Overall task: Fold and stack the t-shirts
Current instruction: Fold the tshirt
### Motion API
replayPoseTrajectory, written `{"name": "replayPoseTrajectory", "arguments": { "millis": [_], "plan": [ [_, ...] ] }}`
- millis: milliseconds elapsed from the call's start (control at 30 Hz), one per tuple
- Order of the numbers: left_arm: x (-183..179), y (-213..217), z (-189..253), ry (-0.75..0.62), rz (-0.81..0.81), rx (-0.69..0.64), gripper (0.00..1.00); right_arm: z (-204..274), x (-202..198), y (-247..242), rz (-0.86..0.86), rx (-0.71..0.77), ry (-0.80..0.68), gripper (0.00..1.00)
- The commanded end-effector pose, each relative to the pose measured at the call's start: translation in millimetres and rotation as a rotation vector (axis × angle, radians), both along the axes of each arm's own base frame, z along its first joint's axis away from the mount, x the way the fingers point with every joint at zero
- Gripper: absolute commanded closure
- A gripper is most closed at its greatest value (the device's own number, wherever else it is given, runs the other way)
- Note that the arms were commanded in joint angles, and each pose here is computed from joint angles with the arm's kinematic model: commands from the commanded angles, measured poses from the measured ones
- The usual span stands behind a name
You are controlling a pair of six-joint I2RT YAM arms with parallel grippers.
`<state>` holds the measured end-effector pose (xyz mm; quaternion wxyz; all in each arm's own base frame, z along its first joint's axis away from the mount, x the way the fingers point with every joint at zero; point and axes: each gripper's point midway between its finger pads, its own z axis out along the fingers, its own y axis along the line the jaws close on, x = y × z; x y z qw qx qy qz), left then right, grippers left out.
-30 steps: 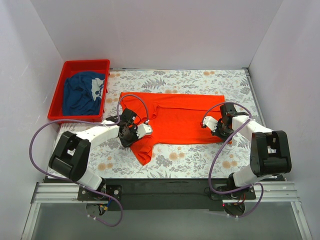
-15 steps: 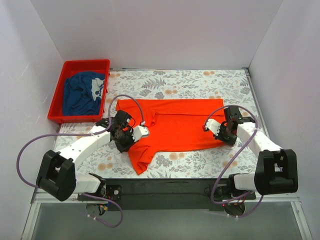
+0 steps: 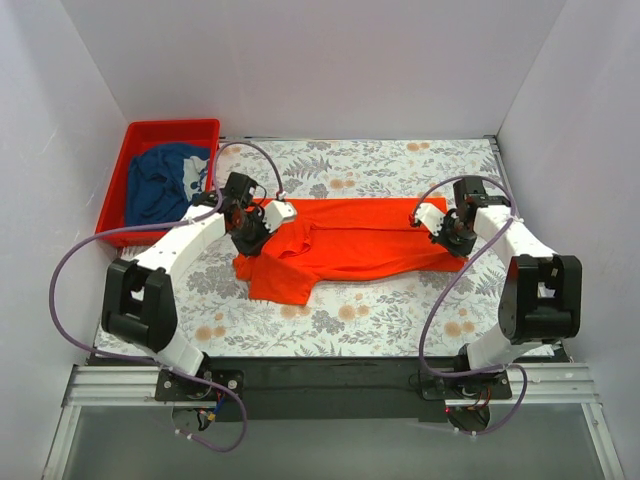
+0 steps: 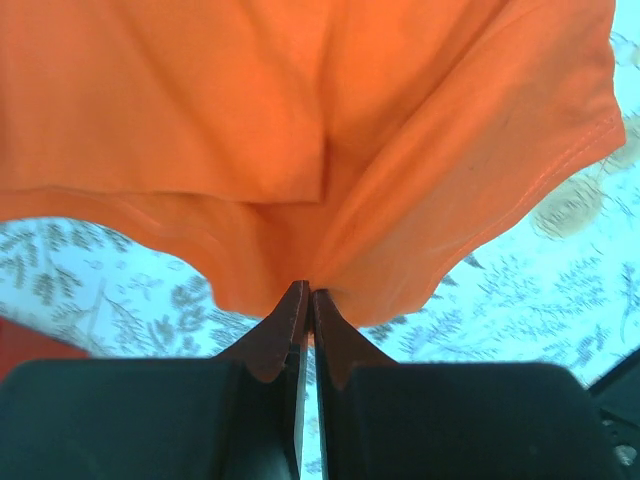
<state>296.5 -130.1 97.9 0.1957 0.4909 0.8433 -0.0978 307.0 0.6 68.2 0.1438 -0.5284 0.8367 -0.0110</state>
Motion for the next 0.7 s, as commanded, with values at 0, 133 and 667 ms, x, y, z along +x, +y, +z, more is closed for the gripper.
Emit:
{"name": "replayPoseTrajectory", "arguments": {
  "millis": [0, 133, 667],
  "plan": [
    [35, -7, 14, -0.072, -0.017, -0.024, 1.0, 2, 9, -1, 0.038, -0.001, 0.022, 0.99],
    [57, -12, 8, -0.054, -0.028, -0.008, 1.0, -2, 20, -1, 0.027, 0.011, 0.034, 0.99],
    [105, -1, -6, -0.048, -0.014, 0.014, 1.0, -15, 57, -18, -0.005, 0.018, 0.049, 0.99]
  ]
}}
